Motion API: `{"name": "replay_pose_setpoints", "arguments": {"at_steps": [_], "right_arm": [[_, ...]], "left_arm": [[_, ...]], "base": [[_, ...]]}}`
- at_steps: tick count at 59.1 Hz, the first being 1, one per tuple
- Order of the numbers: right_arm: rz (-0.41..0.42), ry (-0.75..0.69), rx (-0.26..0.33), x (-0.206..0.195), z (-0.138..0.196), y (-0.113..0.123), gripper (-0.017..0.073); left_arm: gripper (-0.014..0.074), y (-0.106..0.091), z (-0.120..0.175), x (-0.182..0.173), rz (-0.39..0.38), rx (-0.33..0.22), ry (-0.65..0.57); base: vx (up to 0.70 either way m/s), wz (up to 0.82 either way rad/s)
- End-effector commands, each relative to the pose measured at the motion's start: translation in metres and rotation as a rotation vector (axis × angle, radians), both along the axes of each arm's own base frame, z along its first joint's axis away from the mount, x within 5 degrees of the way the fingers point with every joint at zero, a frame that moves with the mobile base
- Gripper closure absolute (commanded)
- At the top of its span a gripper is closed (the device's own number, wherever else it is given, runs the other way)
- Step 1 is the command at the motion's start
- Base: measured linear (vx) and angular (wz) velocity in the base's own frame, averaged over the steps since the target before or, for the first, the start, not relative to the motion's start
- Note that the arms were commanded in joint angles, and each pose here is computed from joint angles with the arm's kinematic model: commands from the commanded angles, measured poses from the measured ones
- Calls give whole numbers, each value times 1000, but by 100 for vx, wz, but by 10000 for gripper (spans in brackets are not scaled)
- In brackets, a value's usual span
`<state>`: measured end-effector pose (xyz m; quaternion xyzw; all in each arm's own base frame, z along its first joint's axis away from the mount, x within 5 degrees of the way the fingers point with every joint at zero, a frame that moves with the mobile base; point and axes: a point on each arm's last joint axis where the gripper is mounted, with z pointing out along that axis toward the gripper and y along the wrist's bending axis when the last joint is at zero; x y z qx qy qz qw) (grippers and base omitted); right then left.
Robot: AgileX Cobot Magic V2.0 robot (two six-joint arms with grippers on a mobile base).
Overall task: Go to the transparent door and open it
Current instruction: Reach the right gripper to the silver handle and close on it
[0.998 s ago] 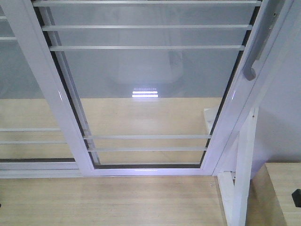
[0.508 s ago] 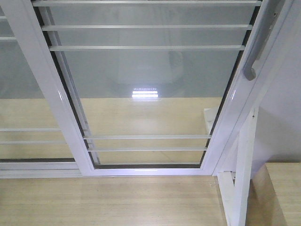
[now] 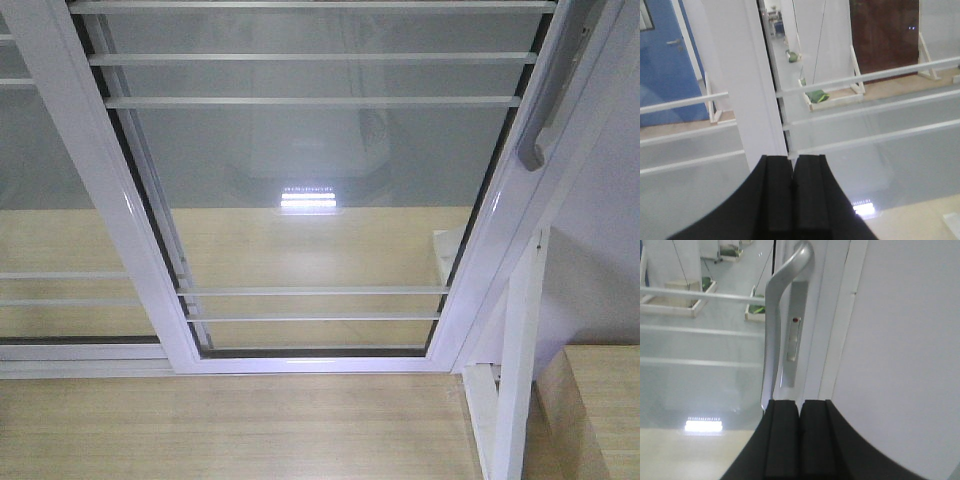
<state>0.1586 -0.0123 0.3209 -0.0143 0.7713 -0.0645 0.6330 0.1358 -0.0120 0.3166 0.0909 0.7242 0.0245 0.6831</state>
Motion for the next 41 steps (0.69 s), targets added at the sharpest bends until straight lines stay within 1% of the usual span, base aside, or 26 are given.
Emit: {"name": "replay_pose_setpoints", "arguments": {"at_steps": [1,4,10,15,18,20,21,24,25,30,35,41], "right_arm": [[16,-77,-3,13,11,1,501],[18,-72,-2,17,9,1,465],[22,-88,8,23,8,1,358],[26,-96,8,28,7,1,249],[27,-87,9,31,4,1,200],[24,-81,27,33,3,1,172],[22,-80,49,35,2,1,158],[14,-85,99,38,0,0,138],[13,-84,107,41,-1,0,135],[24,-112,103,52,-5,0,130],[39,-157,100,64,-7,1,130],[45,-165,123,86,-11,0,130]], "left_arm": [[571,-2,14,9,-12,-16,-71],[554,-3,11,13,-12,-14,-50],[496,-3,6,20,-13,-12,-25],[419,-4,6,23,-15,-13,-30],[370,-4,5,25,-17,-13,-30],[334,-4,4,27,-17,-13,-29],[313,-4,4,28,-18,-13,-28],[270,-5,3,29,-19,-13,-28],[260,-5,3,30,-19,-13,-26],[221,-5,2,30,-19,-13,-23],[216,-5,2,30,-19,-13,-23],[216,-5,2,30,-19,-13,-23]], "base": [[0,0],[0,0],[0,0],[0,0],[0,0],[0,0],[0,0],[0,0],[0,0],[0,0],[0,0],[0,0]]}}
